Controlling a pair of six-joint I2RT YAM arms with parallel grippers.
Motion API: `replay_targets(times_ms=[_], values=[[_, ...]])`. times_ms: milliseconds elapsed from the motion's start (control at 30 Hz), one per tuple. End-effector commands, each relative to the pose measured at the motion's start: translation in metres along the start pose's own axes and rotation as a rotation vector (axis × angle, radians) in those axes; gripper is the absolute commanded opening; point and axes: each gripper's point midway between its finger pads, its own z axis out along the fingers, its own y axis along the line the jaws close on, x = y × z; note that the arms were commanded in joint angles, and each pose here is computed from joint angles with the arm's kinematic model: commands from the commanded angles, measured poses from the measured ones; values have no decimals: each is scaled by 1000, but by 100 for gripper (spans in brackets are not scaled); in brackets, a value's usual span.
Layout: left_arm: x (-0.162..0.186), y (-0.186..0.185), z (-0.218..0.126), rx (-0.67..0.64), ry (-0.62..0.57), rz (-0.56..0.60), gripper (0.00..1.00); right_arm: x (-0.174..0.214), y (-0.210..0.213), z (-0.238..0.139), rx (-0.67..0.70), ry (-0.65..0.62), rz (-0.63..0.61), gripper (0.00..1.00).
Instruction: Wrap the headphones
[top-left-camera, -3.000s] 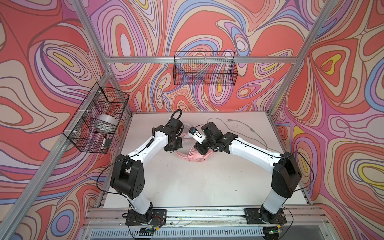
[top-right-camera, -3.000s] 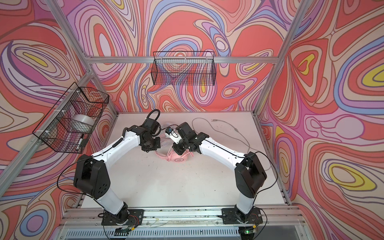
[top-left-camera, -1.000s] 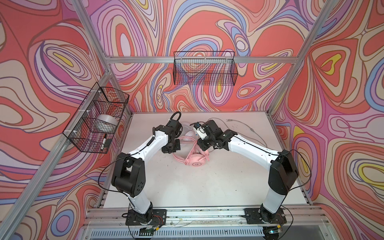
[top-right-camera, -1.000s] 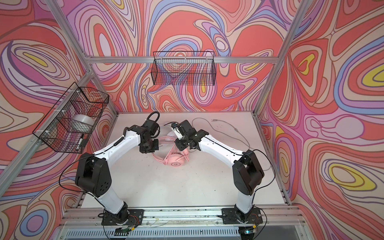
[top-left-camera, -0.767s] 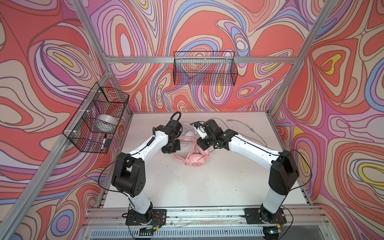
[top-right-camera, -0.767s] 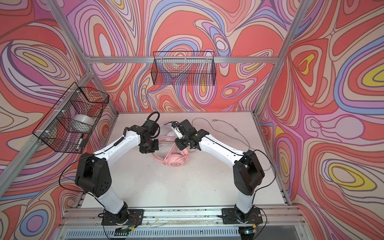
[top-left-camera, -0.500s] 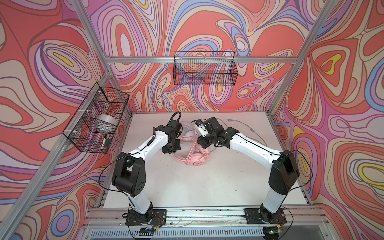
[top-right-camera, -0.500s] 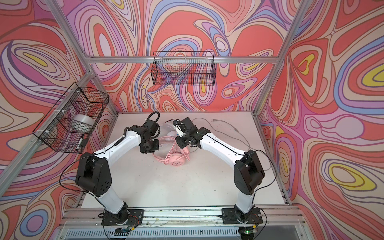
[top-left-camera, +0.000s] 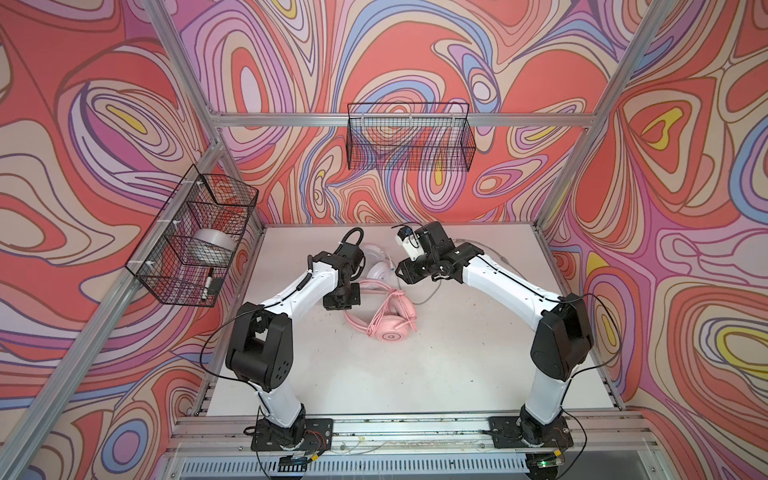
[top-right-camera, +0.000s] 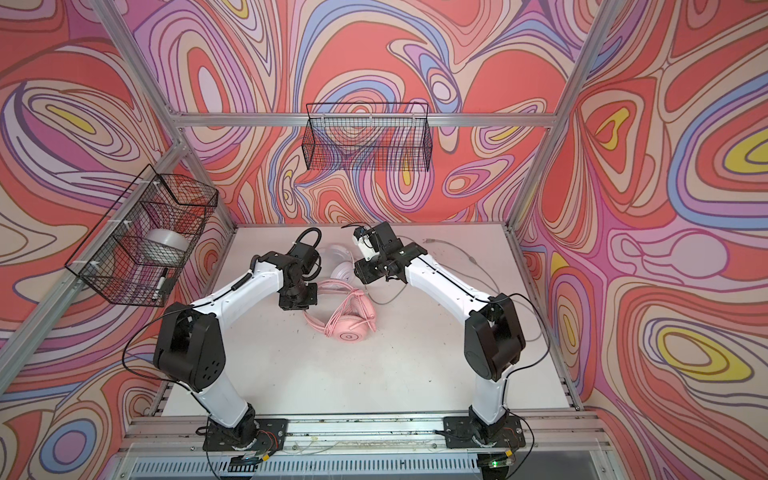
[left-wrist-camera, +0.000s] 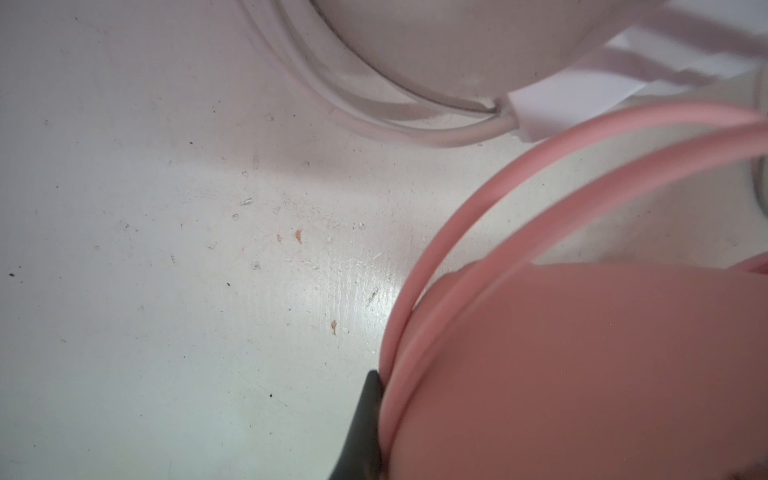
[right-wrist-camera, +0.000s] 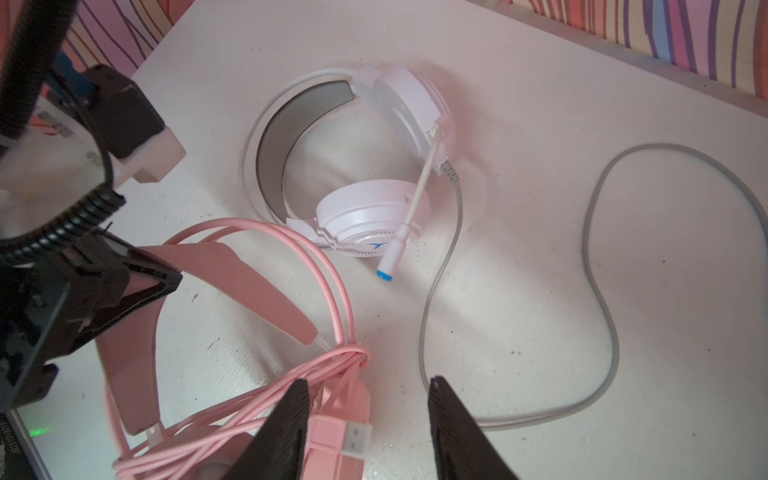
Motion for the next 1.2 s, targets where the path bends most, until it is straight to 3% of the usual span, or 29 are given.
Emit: replay_targets(times_ms=[0, 333, 533, 667, 733, 1167], values=[[7, 0, 0, 18, 33, -11, 0, -9, 0, -10, -22, -45, 18, 49], [14, 10, -1, 88, -10, -143, 0, -15, -30, -50, 8, -194, 125, 52], [21, 12, 7, 146, -45, -216, 0, 0, -47, -66, 12, -250, 221, 69], [23, 13, 14, 177, -55, -234, 0, 14, -53, -70, 33, -255, 239, 85], [26, 16, 20, 181, -44, -237, 0, 20, -53, -73, 40, -263, 248, 98], [32, 25, 47, 204, 19, -237, 0, 45, -62, -73, 83, -288, 295, 98]])
